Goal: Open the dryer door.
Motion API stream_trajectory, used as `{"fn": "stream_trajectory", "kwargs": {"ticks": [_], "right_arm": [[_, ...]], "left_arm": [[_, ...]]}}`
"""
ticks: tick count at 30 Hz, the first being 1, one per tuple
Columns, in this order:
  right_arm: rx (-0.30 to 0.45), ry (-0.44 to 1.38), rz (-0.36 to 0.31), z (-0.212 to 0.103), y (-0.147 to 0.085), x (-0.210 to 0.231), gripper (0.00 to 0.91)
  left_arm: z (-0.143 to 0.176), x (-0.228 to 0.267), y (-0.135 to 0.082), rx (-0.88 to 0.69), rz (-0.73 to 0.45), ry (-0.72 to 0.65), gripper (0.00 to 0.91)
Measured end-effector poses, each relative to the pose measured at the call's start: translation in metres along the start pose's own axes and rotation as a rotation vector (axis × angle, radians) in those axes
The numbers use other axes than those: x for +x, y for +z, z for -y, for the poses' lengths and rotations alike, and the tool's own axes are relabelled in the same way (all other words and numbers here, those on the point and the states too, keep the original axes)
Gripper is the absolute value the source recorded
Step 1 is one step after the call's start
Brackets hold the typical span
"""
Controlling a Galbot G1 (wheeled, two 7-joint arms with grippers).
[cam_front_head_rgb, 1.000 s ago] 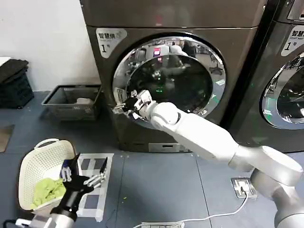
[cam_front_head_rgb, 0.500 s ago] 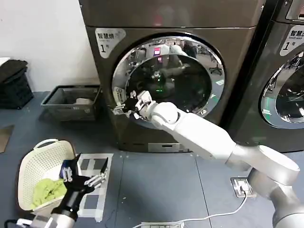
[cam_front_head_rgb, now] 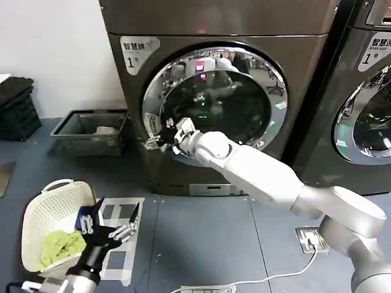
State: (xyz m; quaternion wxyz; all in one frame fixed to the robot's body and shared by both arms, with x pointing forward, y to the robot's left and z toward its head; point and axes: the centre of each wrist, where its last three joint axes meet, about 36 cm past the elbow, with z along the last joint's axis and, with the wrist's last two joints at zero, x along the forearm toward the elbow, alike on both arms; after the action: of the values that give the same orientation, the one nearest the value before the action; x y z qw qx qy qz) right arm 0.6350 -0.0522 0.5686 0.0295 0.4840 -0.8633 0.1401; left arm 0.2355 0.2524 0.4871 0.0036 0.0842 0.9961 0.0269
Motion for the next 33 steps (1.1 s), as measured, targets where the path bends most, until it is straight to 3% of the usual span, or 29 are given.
{"fn": "stream_trajectory", "kwargs": {"ticks": [17,33], "right_arm": [[0.057,-0.183,0.002,0.001,0.003,0.03,0.907],[0.123,-0.374,0.044,-0.004,0.01,0.063,0.907]], "left_arm": [[0.0,-0.001,0.0,0.003,0.003,0.009,0.907],[-0.007,-0.001,-0.004,0.026,0.005,0.022,0.907]]}}
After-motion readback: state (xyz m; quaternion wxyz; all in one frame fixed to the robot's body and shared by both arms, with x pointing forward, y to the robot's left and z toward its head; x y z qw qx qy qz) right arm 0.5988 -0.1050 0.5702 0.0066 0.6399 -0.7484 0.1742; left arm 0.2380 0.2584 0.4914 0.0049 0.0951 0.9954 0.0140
